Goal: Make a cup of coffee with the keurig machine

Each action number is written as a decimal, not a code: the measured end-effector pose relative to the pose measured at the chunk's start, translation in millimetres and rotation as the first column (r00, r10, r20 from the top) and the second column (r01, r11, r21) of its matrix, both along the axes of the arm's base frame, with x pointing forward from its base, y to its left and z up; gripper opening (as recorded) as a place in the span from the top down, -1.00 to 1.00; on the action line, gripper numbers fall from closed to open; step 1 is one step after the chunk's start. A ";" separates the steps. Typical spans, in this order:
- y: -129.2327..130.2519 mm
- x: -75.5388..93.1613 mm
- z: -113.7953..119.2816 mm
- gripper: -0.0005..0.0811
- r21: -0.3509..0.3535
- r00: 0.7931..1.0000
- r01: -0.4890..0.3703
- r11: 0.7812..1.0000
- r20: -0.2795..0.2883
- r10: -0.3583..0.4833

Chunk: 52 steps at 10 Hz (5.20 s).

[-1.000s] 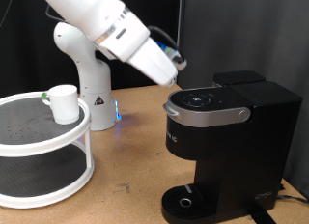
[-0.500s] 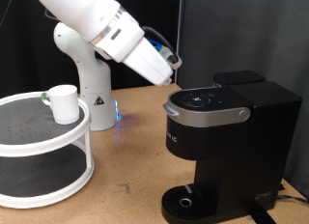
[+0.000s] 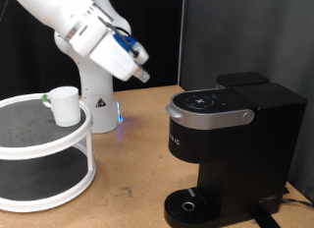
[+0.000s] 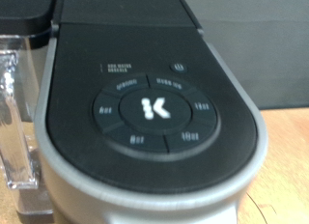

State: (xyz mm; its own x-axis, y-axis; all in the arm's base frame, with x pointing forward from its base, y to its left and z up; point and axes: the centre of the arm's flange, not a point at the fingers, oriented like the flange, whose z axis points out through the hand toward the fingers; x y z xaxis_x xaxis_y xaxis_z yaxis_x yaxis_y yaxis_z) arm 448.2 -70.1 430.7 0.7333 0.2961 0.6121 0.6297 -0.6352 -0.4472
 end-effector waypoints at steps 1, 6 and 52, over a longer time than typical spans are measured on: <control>-2.0 -11.6 2.8 0.99 0.007 1.000 0.029 1.000 0.009 -0.029; -14.1 -20.1 3.7 0.99 0.010 0.983 0.144 0.990 -0.113 -0.142; -182.2 -272.3 -107.1 -0.26 0.055 0.986 0.159 0.986 0.041 -0.162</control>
State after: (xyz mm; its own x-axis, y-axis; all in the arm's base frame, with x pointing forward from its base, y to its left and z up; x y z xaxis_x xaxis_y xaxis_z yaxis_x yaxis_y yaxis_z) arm 175.9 -252.2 323.6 0.7398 0.1444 0.6571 0.5419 -0.7068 -0.4547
